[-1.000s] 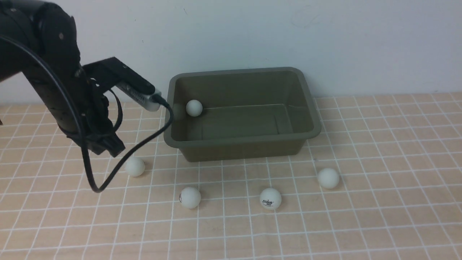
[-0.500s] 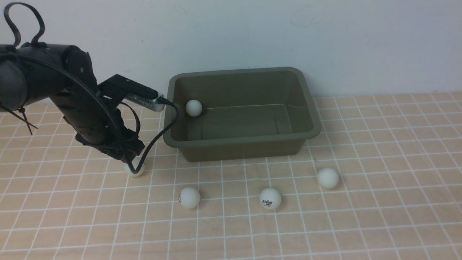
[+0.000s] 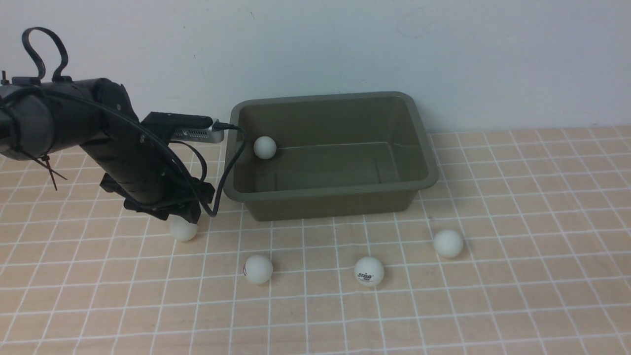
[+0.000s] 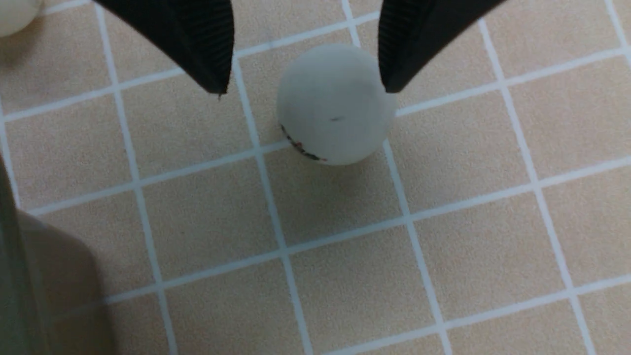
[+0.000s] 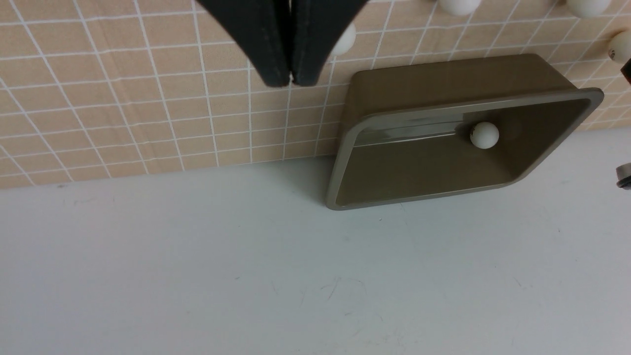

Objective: Put the table tennis balls into the box on the light coffee tablecloth.
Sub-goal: 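Reach for and grasp a ping pong ball on the table beside the basket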

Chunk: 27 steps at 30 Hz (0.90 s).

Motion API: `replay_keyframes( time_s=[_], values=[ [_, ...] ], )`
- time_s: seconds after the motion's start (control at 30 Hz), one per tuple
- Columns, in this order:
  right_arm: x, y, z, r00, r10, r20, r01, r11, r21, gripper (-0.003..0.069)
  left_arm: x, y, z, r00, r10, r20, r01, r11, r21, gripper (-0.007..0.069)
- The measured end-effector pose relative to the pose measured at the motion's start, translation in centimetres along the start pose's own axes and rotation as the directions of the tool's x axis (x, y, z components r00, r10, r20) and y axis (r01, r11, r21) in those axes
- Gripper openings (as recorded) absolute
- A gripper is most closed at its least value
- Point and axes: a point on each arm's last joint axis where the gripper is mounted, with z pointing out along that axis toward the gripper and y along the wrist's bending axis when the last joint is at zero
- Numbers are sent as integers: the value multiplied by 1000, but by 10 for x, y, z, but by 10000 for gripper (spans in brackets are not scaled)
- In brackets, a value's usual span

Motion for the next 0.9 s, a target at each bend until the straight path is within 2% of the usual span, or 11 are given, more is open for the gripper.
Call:
replay_keyframes(
  time_s=[0.23, 0.4, 0.6, 0.9],
  values=[
    [0, 0, 0, 1000, 0, 0, 0, 1000, 0, -14, -2, 0, 1, 1000, -4, 24, 4, 1000, -3, 331],
    [0, 0, 0, 1000, 0, 0, 0, 1000, 0, -14, -2, 2, 1, 999, 18, 26, -18, 1000, -24, 366],
    [0, 0, 0, 1000, 0, 0, 0, 1000, 0, -14, -2, 3, 3, 1000, 19, 22, -18, 999, -26, 373],
    [0, 0, 0, 1000, 0, 0, 0, 1000, 0, -14, 3, 6, 34, 999, 8, -39, -9, 1000, -24, 370]
  ],
)
